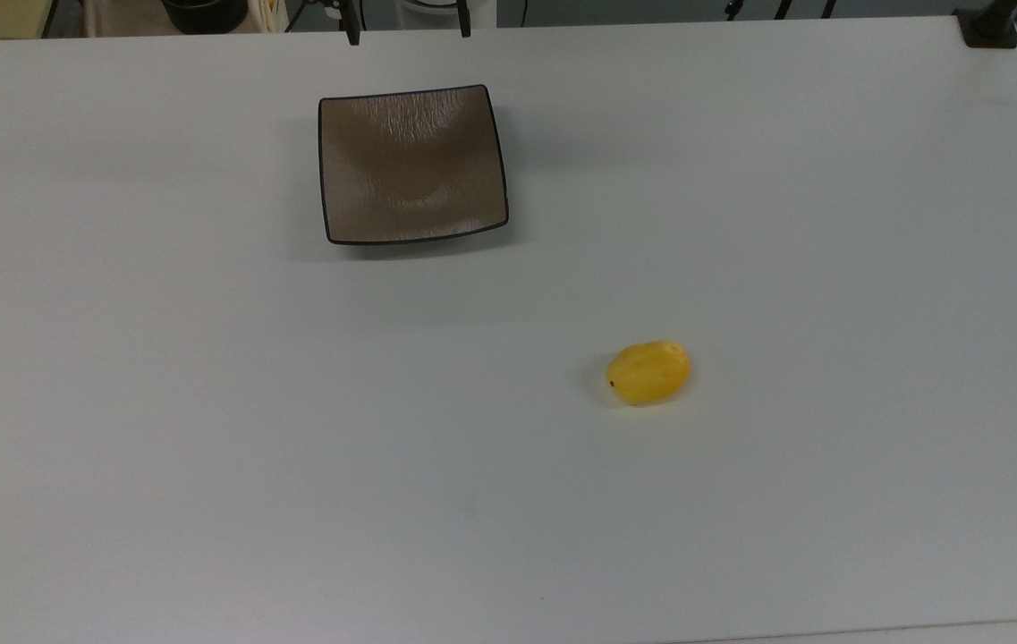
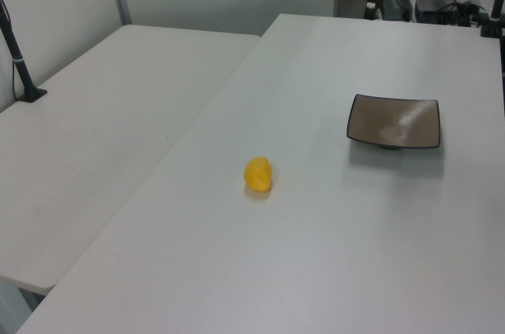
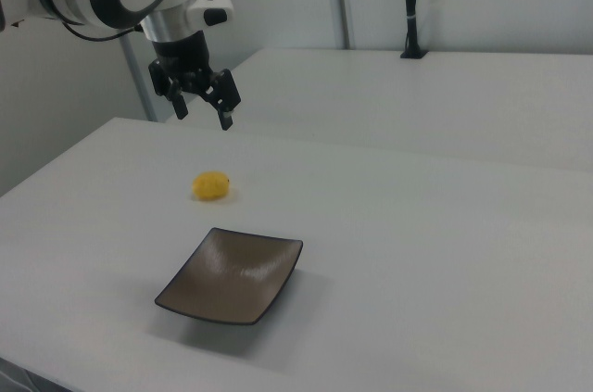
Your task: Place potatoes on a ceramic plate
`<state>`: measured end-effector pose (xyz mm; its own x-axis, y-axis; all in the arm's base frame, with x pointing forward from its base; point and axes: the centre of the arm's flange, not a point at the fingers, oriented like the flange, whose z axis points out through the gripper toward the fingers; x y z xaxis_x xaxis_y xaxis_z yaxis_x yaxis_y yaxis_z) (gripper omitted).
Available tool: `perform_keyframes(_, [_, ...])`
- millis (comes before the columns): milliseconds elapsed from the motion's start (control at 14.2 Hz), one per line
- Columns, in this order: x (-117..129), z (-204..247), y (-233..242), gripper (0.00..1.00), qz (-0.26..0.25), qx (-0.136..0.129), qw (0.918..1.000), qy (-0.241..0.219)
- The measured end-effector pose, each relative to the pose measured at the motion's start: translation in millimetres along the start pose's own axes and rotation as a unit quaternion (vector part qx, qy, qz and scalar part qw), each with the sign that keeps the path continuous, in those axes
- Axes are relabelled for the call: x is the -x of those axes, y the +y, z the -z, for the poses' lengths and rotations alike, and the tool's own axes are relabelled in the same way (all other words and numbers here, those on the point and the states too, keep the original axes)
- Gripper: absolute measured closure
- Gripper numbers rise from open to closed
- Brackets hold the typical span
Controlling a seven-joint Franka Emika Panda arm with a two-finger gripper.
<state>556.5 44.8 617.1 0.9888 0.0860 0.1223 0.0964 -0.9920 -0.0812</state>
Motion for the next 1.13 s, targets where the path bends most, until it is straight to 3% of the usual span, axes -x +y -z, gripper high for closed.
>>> perform_keyframes(282, [-0.6, -1.6, 3.1, 0.00, -0.010, 0.000, 0.9999, -0.001])
perform_keyframes(565, [-1.2, -1.0, 1.8, 0.00, -0.084, 0.000, 0.9964, -0.001])
perform_keyframes(777, [-16.8, 3.0, -9.6, 0.00, -0.169, -0.002, 0.9856, 0.009])
perform_keyframes(1130, [-49.2, -16.4, -57.0, 0.00, -0.259, -0.006, 0.9659, 0.005])
